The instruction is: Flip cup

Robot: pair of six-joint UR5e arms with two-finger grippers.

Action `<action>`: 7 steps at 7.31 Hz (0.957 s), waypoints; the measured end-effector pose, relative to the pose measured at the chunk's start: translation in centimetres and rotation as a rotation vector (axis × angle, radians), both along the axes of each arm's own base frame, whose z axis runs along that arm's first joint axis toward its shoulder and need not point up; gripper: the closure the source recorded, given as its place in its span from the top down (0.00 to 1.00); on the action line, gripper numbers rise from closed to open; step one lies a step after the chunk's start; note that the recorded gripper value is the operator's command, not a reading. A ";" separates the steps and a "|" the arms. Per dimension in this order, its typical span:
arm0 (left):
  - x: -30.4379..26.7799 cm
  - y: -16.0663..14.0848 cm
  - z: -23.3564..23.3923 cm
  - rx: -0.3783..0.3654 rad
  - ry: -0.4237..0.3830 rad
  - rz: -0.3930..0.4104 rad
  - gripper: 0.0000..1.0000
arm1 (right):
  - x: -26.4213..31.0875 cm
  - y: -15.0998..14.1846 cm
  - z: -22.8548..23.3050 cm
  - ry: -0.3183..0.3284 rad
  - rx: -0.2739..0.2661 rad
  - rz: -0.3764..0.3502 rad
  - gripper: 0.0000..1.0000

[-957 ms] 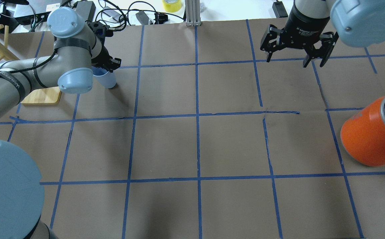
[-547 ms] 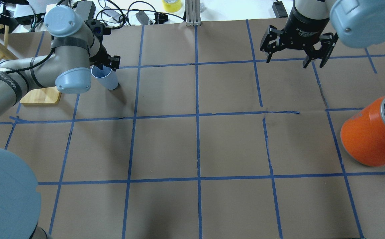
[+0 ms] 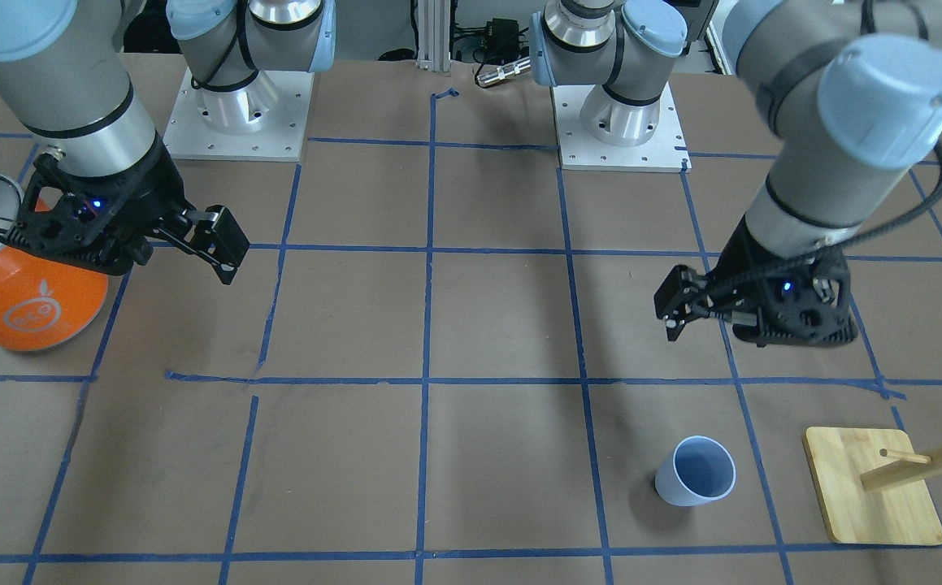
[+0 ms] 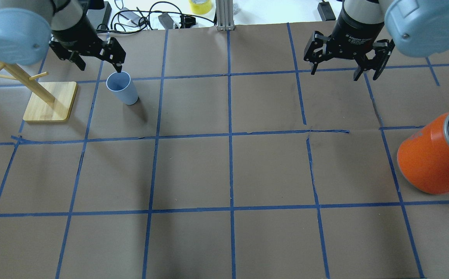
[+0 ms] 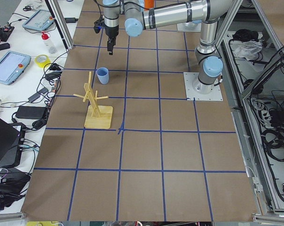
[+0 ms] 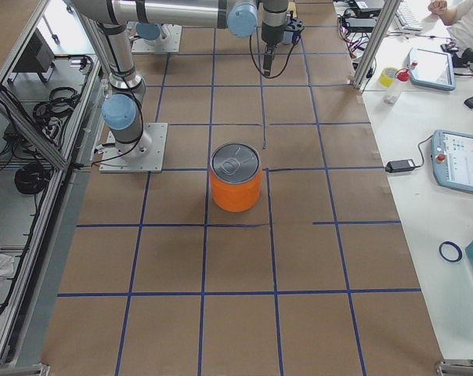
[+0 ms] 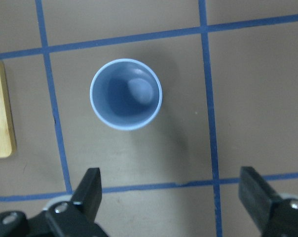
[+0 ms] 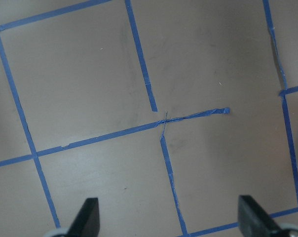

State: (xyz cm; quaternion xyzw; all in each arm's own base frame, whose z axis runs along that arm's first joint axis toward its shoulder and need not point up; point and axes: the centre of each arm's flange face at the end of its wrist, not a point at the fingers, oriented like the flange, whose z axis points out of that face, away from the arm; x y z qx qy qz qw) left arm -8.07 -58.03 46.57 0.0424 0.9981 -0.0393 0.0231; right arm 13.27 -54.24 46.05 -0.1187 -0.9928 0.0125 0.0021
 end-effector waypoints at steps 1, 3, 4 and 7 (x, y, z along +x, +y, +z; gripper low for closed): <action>-0.3 2.8 3.5 0.008 0.004 0.002 1.00 | 0.0 0.0 0.0 -0.001 0.000 0.000 1.00; -0.7 7.4 7.5 0.022 0.005 0.000 1.00 | 0.0 0.0 -0.1 -0.001 0.002 0.001 1.00; -0.8 8.7 8.1 0.038 0.008 0.003 1.00 | 0.0 0.1 -0.3 -0.001 0.005 0.001 1.00; -1.1 12.6 9.5 0.080 0.015 0.019 1.00 | 0.0 0.2 -0.6 0.000 0.012 0.000 1.00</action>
